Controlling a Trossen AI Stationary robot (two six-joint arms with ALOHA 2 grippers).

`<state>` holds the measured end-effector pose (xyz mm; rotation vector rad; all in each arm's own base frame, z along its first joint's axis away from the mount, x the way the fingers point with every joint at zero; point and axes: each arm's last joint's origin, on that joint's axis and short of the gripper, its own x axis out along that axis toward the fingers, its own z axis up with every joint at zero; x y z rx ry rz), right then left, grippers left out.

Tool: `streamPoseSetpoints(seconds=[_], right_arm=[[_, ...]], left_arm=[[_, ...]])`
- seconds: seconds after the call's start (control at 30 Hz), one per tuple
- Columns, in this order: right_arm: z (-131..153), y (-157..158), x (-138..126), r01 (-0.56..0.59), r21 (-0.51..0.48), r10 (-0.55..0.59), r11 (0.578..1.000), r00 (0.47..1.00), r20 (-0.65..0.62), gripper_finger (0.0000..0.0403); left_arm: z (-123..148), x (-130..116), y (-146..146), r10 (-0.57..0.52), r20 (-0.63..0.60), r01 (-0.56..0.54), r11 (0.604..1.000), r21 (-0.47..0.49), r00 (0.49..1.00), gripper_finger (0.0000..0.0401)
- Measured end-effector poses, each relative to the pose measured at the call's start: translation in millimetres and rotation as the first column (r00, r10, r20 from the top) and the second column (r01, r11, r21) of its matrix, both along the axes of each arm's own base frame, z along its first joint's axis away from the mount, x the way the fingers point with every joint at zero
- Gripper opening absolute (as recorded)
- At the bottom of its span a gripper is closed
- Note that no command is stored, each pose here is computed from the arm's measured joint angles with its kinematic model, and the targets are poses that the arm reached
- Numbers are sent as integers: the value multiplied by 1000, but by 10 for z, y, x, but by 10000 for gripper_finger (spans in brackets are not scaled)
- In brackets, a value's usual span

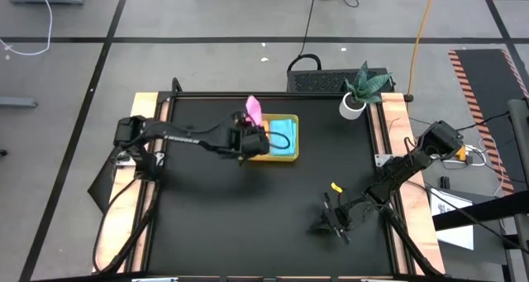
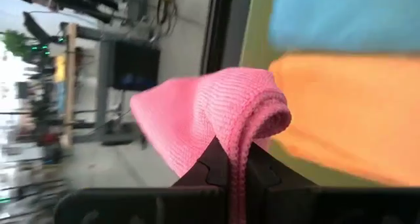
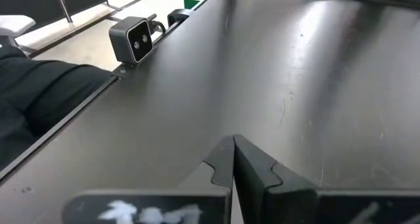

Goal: Fold microfiber towels
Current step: Put the pink folded microfiber cloth in the yellow bin

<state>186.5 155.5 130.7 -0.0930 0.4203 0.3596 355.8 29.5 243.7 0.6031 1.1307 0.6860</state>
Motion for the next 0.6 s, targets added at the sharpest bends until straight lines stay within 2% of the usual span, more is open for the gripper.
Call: streamPoseSetpoints(seconds=[0.1,0.27,0.4,0.6], right_arm=[[-16,-4,-6,-1,-13,1,1000,1000,-15,0],[-28,-8,-11,2,-13,-2,1000,1000,-27,0],[-27,-8,-11,2,-11,-2,1000,1000,-27,0],[-15,-4,-6,2,-2,-2,1000,1000,-17,0]], left_arm=[[-199,74,119,-7,-98,8,1000,9,995,8],[-599,238,33,-173,-214,145,980,-138,961,21],[-869,302,-81,-210,-274,170,972,-163,938,38],[-908,314,-184,-188,-228,145,970,-193,955,44]])
